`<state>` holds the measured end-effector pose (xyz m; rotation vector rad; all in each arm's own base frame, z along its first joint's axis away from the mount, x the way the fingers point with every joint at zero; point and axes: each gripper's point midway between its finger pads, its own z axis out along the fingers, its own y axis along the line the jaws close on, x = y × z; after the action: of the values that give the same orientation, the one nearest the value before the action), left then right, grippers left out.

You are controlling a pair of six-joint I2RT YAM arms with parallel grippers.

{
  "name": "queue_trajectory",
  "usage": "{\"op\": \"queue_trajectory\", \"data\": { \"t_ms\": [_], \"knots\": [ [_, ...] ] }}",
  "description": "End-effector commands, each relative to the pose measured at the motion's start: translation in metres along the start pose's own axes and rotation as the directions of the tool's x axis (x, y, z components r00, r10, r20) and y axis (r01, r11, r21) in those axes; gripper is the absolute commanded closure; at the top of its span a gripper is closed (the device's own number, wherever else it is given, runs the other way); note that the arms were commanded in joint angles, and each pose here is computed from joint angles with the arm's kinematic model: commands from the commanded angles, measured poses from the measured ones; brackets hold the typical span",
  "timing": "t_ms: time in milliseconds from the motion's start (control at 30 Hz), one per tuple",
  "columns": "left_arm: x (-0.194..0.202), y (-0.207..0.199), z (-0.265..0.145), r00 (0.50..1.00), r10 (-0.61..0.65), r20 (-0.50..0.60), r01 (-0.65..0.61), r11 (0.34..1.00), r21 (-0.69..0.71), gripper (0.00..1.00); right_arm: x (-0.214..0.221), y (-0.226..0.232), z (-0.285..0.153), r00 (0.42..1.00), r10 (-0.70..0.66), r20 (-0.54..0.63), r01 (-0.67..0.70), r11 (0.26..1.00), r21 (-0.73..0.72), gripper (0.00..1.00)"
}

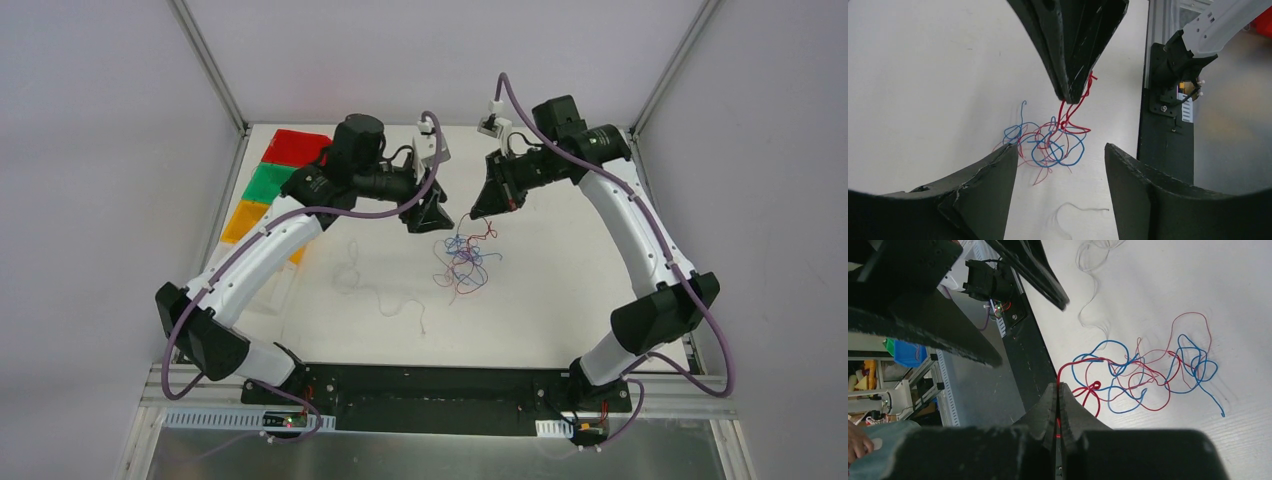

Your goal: Untangle the cables

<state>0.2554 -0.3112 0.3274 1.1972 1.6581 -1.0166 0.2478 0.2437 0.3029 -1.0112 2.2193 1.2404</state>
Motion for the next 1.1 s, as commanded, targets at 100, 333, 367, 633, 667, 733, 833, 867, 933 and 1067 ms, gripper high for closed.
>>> {"op": "queue_trajectory", "data": {
  "t_ms": [100,333,367,633,667,733,833,867,933,1067],
  "knots": [
    [-0.002,-0.011,0.042,0.995,0.095,0.029,-0.095,0.995,0.025,0.38,0.000,0.029,-0.006,0.992,-0.125,0.029,0.126,0.992,-0.032,1.00],
    [0.007,-0.006,0.058,0.996,0.084,0.002,-0.084,0.996,0.028,0.69,-0.001,0.036,-0.009,0.988,-0.143,0.051,0.144,0.989,-0.029,1.00],
    [0.006,-0.007,0.058,0.997,0.080,0.005,-0.080,0.996,0.035,0.79,-0.001,0.035,-0.009,0.989,-0.136,0.053,0.137,0.990,-0.020,1.00],
    [-0.023,0.018,0.057,0.980,-0.184,0.069,0.192,0.972,-0.133,1.00,-0.042,-0.037,-0.048,0.932,0.109,0.346,-0.185,0.963,0.194,0.24],
    [-0.024,0.026,0.057,0.969,-0.231,0.088,0.243,0.955,-0.171,1.00,-0.052,-0.046,-0.056,0.910,0.100,0.402,-0.202,0.955,0.218,0.19],
    [-0.028,0.041,0.057,0.935,-0.324,0.141,0.350,0.907,-0.237,1.00,-0.061,-0.057,-0.063,0.883,0.085,0.462,-0.225,0.940,0.258,0.13],
    [-0.029,0.060,0.054,0.859,-0.460,0.224,0.510,0.800,-0.315,1.00,-0.068,-0.062,-0.064,0.844,0.037,0.535,-0.216,0.936,0.277,0.03],
    [-0.031,0.063,0.053,0.846,-0.475,0.242,0.532,0.782,-0.325,1.00,-0.068,-0.065,-0.062,0.831,0.013,0.556,-0.201,0.939,0.279,0.01],
    [-0.036,0.064,0.051,0.822,-0.501,0.271,0.568,0.757,-0.323,1.00,-0.066,-0.067,-0.055,0.807,-0.046,0.589,-0.154,0.946,0.285,0.01],
    [-0.049,0.057,0.052,0.790,-0.538,0.296,0.609,0.746,-0.270,1.00,-0.063,-0.071,-0.027,0.780,-0.153,0.607,-0.078,0.938,0.337,0.01]
  ]
}}
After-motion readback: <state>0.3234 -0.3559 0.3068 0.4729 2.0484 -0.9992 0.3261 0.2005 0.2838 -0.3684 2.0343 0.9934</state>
